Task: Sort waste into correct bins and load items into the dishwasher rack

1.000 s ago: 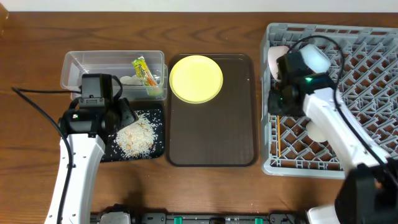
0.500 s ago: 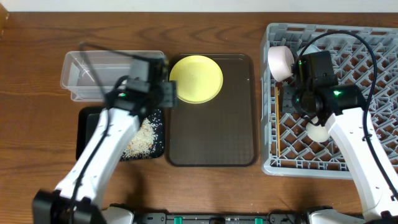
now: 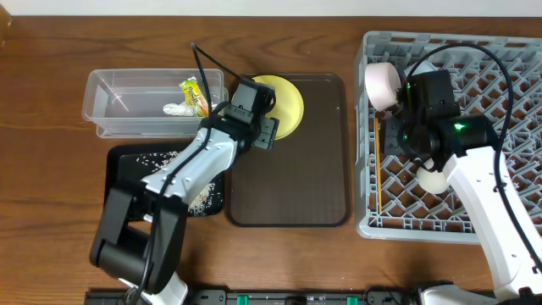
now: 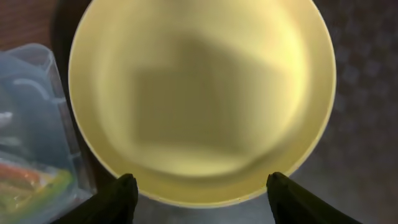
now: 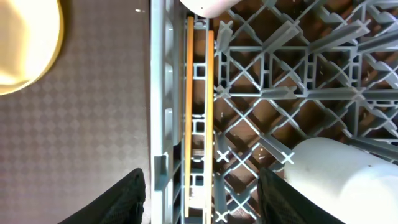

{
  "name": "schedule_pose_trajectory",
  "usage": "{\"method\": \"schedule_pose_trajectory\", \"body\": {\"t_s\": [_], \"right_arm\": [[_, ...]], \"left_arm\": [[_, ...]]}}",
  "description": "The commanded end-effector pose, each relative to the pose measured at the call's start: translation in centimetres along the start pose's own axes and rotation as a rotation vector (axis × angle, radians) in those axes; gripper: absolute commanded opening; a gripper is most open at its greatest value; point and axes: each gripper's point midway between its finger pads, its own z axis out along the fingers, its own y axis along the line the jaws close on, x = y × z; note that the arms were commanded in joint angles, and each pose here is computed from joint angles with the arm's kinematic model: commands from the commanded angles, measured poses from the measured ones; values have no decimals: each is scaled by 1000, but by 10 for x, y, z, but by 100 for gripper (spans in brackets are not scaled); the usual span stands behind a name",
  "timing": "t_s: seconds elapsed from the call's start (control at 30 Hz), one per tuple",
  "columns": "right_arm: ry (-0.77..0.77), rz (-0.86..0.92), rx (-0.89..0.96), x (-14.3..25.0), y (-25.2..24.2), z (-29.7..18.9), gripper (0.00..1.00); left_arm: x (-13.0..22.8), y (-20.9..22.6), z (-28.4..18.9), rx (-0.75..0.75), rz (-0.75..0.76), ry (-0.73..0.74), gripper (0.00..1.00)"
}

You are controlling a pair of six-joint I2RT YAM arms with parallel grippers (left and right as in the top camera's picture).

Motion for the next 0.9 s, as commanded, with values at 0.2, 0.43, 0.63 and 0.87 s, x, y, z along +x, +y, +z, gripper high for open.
{"method": "schedule_pose_trajectory", "body": {"t_s": [0.2,0.43,0.63,0.87], "right_arm": [[-22,26,-32,-6,3,-8,56],[-26,26,-33,-7,3,-8,56],[-68,25,-44,-17,6,-9,58],[-144,-38,-150,-38,28,-10,59]], "left_arm": [[7,-4,31,3,-45,26,68],[41,-39,31,105,-7,158,64],[86,-80,15,214,37,335,62],[93,-93,-6,236,70,364,60]]}}
